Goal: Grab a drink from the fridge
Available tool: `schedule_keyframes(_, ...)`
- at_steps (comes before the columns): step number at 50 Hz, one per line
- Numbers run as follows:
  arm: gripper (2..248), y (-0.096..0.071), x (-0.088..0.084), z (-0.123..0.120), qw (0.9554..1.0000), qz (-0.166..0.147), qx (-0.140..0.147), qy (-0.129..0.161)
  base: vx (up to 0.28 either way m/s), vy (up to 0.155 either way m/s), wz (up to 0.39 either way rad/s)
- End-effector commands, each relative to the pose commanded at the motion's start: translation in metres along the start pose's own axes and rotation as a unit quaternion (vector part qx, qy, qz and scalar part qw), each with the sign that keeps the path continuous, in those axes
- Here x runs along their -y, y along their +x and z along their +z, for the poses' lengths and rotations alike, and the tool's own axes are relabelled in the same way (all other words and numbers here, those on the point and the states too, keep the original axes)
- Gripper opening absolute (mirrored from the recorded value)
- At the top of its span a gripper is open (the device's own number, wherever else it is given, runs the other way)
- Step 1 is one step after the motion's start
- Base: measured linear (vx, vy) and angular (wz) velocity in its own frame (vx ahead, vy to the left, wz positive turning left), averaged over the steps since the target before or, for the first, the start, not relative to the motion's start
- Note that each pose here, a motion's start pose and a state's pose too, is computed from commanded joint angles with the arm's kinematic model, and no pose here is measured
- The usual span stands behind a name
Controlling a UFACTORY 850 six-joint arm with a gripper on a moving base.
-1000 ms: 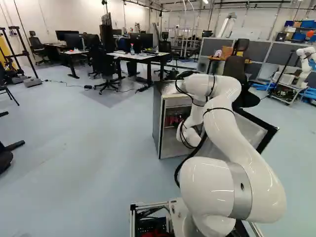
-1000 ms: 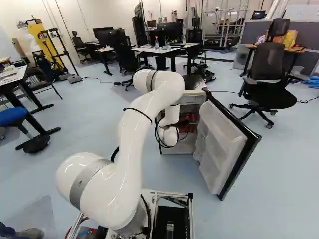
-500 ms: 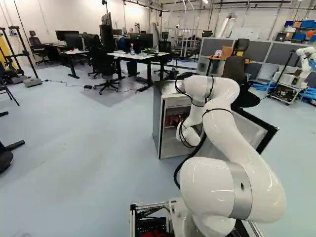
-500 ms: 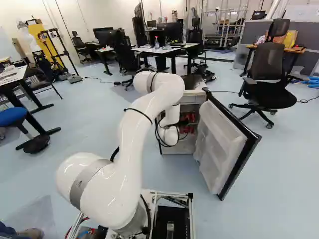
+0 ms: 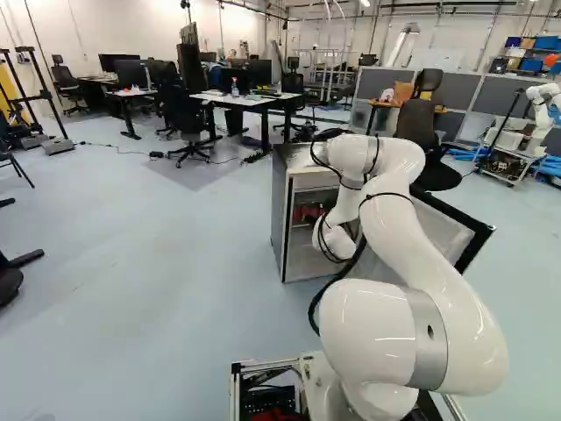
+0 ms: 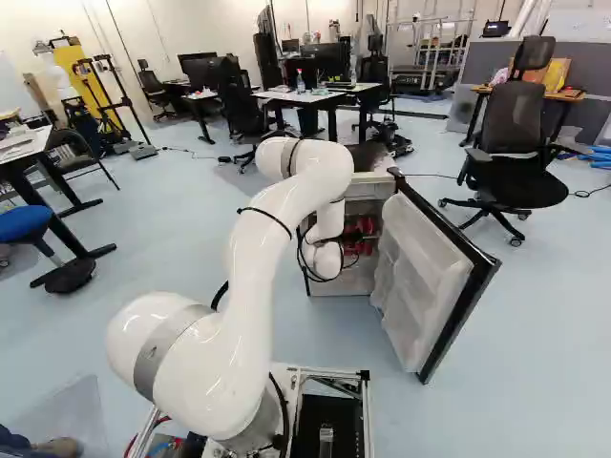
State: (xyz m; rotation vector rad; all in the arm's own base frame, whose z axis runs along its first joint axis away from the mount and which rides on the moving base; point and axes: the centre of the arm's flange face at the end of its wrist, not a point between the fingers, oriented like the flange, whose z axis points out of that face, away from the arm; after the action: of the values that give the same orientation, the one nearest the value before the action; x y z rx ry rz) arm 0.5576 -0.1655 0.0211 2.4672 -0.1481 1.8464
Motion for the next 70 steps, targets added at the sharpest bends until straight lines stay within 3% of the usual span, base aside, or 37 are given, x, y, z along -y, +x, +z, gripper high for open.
schedule_keyframes(11, 247, 0.0000, 0.0000, 0.0000, 1.0000, 0.000, 0.000, 0.000, 0.000, 0.000, 0.000)
schedule_keyframes(12, 238, 0.0000, 0.0000, 0.0000, 1.0000, 0.000, 0.000, 0.000, 0.000, 0.000, 0.000)
schedule_keyframes(17, 238, 0.0000, 0.0000, 0.0000, 1.0000, 0.000, 0.000, 0.000, 0.000, 0.000, 0.000)
schedule_keyframes(18, 224, 0.0000, 0.0000, 0.0000, 1.0000, 0.000, 0.000, 0.000, 0.000, 0.000, 0.000)
schedule_keyframes(22, 224, 0.0000, 0.0000, 0.0000, 1.0000, 0.000, 0.000, 0.000, 0.000, 0.000, 0.000)
schedule_keyframes(23, 212, 0.0000, 0.0000, 0.0000, 1.0000, 0.000, 0.000, 0.000, 0.000, 0.000, 0.000)
schedule_keyframes(27, 212, 0.0000, 0.0000, 0.0000, 1.0000, 0.000, 0.000, 0.000, 0.000, 0.000, 0.000)
schedule_keyframes(28, 200, 0.0000, 0.0000, 0.0000, 1.0000, 0.000, 0.000, 0.000, 0.000, 0.000, 0.000)
schedule_keyframes(48, 195, 0.0000, 0.0000, 0.0000, 1.0000, 0.000, 0.000, 0.000, 0.000, 0.000, 0.000)
schedule_keyframes(49, 182, 0.0000, 0.0000, 0.0000, 1.0000, 0.000, 0.000, 0.000, 0.000, 0.000, 0.000)
schedule_keyframes(59, 168, 0.0000, 0.0000, 0.0000, 1.0000, 0.000, 0.000, 0.000, 0.000, 0.000, 0.000)
schedule_keyframes(60, 156, 0.0000, 0.0000, 0.0000, 1.0000, 0.000, 0.000, 0.000, 0.000, 0.000, 0.000)
schedule_keyframes(70, 152, 0.0000, 0.0000, 0.0000, 1.0000, 0.000, 0.000, 0.000, 0.000, 0.000, 0.000)
